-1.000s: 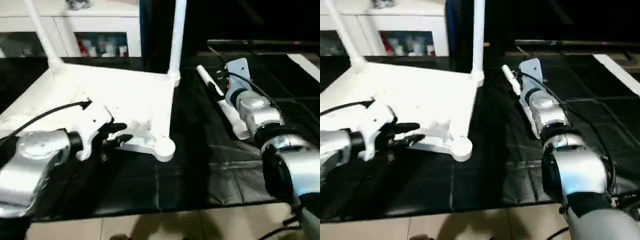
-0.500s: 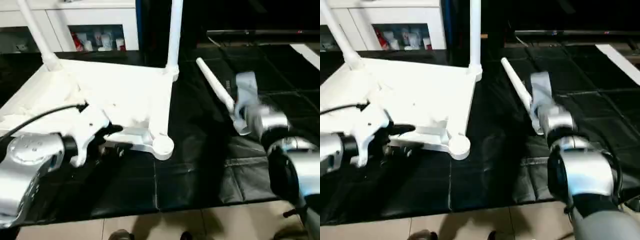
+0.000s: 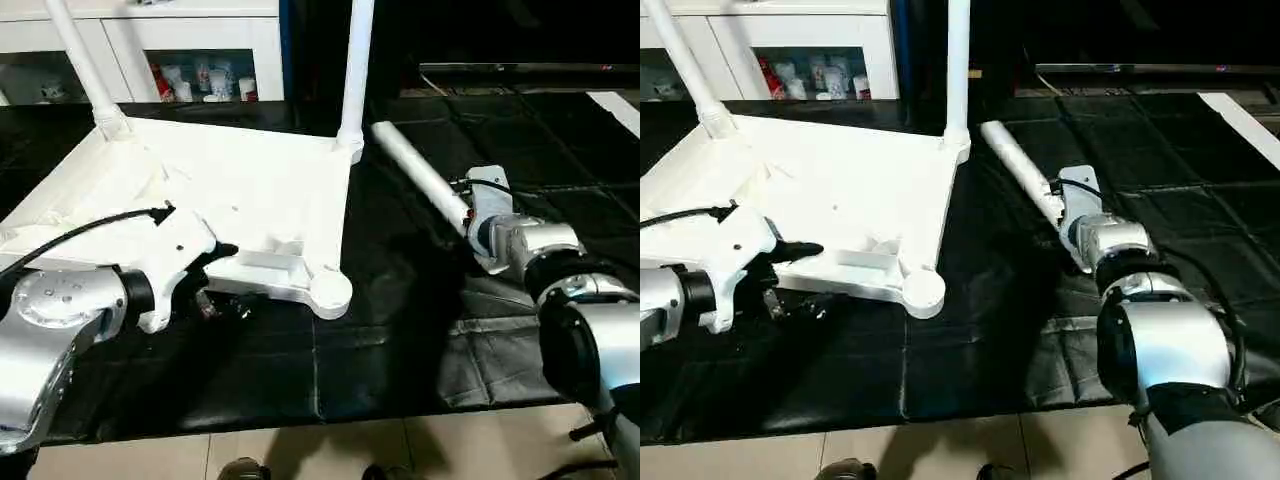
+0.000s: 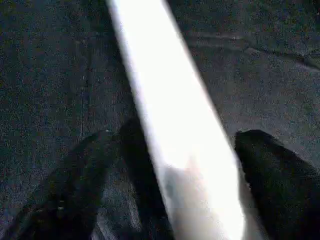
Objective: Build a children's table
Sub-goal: Pick table leg
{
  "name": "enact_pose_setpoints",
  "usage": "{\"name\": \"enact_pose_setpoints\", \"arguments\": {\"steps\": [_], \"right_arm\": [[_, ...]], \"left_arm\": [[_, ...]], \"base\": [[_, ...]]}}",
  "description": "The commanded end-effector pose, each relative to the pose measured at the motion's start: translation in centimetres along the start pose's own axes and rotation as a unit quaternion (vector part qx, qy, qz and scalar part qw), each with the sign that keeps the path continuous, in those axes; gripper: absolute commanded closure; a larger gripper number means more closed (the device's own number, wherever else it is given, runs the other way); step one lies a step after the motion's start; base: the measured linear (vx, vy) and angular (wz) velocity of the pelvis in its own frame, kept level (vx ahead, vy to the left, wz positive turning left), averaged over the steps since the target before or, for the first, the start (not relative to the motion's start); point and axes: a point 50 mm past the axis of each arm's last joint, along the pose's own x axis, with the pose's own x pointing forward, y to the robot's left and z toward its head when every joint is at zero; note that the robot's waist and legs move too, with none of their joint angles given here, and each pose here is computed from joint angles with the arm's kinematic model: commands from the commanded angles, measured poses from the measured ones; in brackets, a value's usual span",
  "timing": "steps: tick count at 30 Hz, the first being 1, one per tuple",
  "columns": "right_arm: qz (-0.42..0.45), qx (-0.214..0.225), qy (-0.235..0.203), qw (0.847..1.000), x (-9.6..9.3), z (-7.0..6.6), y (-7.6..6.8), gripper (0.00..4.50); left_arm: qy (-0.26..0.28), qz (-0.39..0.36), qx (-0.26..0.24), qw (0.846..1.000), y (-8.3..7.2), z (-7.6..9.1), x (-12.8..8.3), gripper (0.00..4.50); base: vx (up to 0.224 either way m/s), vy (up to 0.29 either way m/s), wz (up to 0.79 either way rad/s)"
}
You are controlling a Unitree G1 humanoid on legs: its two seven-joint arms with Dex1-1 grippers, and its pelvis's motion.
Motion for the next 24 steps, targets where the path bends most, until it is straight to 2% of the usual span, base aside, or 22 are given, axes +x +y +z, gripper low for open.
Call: {"name": "enact_pose_setpoints", "arguments": {"steps": [1, 3, 5, 7, 10, 13, 16, 20, 24], "right_arm": [[-0.001, -0.005, 0.027, 1.000, 0.0, -0.7, -0.3, 0.63], [-0.004, -0.005, 0.029, 1.000, -0.1, -0.6, -0.5, 0.81], [-0.005, -0.005, 0.028, 1.000, -0.2, -0.5, -0.5, 0.81], [-0.006, -0.005, 0.028, 1.000, -0.2, -0.4, -0.7, 1.13], [-0.005, -0.008, 0.030, 1.000, -0.3, -0.3, -0.7, 1.26], [-0.004, -0.008, 0.032, 0.999, -0.3, -0.3, -0.8, 1.62], [-0.004, -0.008, 0.033, 0.999, -0.4, -0.3, -0.9, 1.72], [-0.008, 0.001, 0.037, 0.999, -0.4, -0.5, -1.3, 2.07], [-0.011, 0.029, 0.031, 0.999, -0.5, -0.6, -1.8, 2.39]], "left_arm": [[0.006, 0.003, 0.005, 1.000, 0.1, 0.0, 0.0, 0.02], [0.007, 0.002, 0.006, 1.000, 0.2, 0.0, 0.0, 0.00], [0.007, 0.001, 0.007, 1.000, 0.2, 0.0, 0.0, 0.00], [0.007, 0.002, 0.008, 1.000, 0.3, 0.1, 0.0, 0.00], [0.007, 0.000, 0.008, 1.000, 0.3, 0.1, 0.1, 0.00], [0.007, -0.004, 0.008, 1.000, 0.3, 0.1, 0.2, 0.00], [0.007, -0.010, 0.007, 1.000, 0.2, 0.1, 0.4, 0.00], [0.006, -0.012, 0.006, 1.000, 0.4, 0.0, 0.6, 0.00], [-0.004, -0.003, -0.003, 1.000, 0.8, 0.0, 1.2, 0.00]], "base": [[0.000, 0.000, 0.00], [0.000, 0.000, 0.00], [0.000, 0.000, 0.00], [0.000, 0.000, 0.00], [0.000, 0.000, 0.00], [0.000, 0.000, 0.00], [0.000, 0.000, 0.00], [0.000, 0.000, 0.00], [0.000, 0.000, 0.00]]}}
